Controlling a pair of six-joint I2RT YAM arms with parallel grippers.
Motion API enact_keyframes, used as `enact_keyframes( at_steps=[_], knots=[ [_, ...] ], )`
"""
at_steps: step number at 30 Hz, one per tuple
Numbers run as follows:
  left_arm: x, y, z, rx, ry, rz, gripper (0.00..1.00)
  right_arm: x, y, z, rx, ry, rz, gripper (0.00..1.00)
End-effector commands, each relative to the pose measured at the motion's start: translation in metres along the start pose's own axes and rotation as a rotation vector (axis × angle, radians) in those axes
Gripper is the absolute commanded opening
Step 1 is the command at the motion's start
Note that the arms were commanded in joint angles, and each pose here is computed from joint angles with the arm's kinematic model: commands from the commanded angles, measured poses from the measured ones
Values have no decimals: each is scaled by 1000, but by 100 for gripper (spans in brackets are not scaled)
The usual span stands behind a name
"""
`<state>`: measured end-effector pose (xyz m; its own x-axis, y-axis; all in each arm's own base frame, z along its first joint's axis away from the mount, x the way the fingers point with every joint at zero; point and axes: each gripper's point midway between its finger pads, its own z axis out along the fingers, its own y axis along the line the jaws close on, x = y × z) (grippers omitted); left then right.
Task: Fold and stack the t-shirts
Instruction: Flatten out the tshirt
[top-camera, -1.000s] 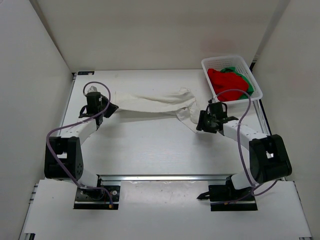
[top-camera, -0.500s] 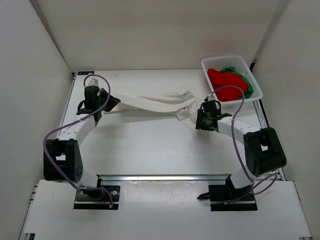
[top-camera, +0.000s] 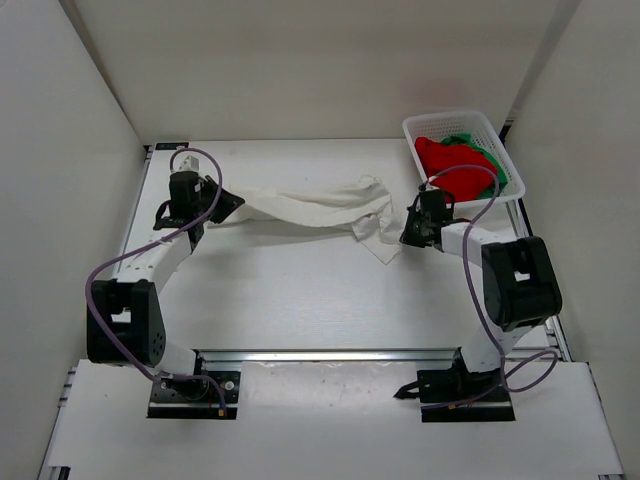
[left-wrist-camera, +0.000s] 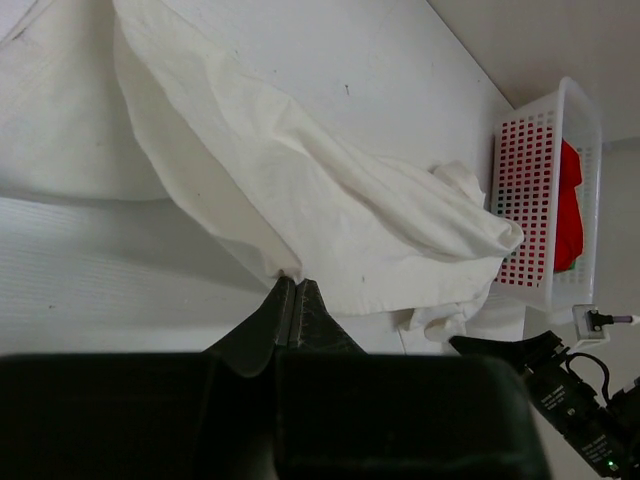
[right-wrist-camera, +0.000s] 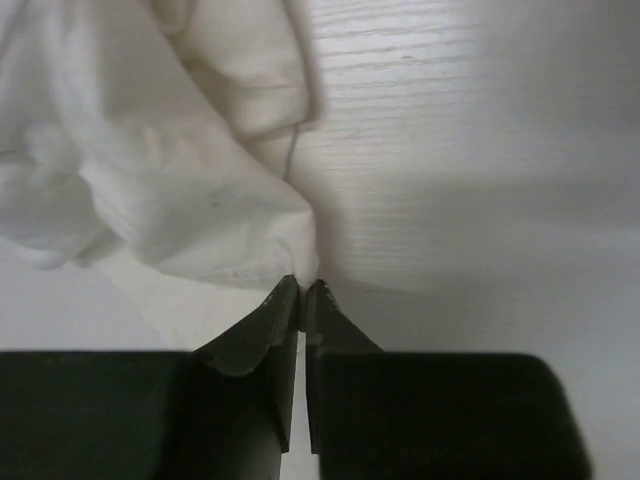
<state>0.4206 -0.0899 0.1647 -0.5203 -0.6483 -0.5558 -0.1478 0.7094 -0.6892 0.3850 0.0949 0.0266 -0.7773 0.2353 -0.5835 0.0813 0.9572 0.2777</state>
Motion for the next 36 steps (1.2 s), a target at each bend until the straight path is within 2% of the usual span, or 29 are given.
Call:
enact_keyframes(
  at_steps=[1, 4, 5, 7, 10, 13, 14, 15, 17, 20, 21, 22, 23, 24, 27, 30, 32, 34, 36],
  knots=[
    [-12, -18, -5, 55, -27, 15, 0, -57, 48, -29, -112, -161, -119, 0],
    [-30, -20, -7, 71, -47, -3, 0, -66, 86, -78, -88, -217, -283, 0],
    [-34, -20, -8, 79, -49, -7, 0, -56, 86, -88, -61, -184, -331, 0],
    [-31, -19, -9, 66, -36, -9, 0, -38, 121, -121, -55, -182, -499, 0],
    [-42, 0, -12, 34, -46, -38, 0, 15, 137, -137, -42, -50, -672, 0],
    [-42, 15, -13, 15, -50, -54, 0, 93, 124, -128, -8, 154, -806, 0],
    [-35, 19, -12, -1, -38, -59, 0, 115, 106, -123, 47, 218, -842, 4],
    [-35, 23, -13, -6, -38, -68, 0, 125, 106, -124, 52, 230, -859, 12],
    [-35, 38, -17, -21, -46, -99, 0, 134, 94, -128, 85, 232, -814, 23],
    [-39, 56, -23, -55, -59, -124, 0, 120, 111, -138, -116, 152, -617, 47],
    [-43, 55, -23, -55, -70, -118, 0, 119, 119, -144, -212, 122, -560, 49],
    [-42, 60, -25, -72, -66, -125, 0, 110, 112, -144, -230, 112, -495, 54],
    [-53, 58, -27, -58, -87, -118, 0, 104, 110, -144, -289, 93, -408, 54],
    [-50, 59, -26, -67, -76, -114, 0, 106, 108, -144, -326, 81, -376, 52],
    [-48, 52, -23, -66, -76, -95, 0, 98, 87, -131, -295, 58, -247, 49],
    [-38, 44, -17, -60, -61, -72, 0, 86, 100, -128, -366, 24, -220, 36],
    [-29, 38, -13, -51, -45, -58, 0, 88, 124, -131, -392, 13, -306, 13],
    [-24, 32, -10, -42, -39, -47, 0, 89, 140, -129, -356, -21, -394, 8],
    [-17, 33, -9, -51, -37, -43, 0, 100, 169, -130, -420, -7, -486, 8]
  ],
)
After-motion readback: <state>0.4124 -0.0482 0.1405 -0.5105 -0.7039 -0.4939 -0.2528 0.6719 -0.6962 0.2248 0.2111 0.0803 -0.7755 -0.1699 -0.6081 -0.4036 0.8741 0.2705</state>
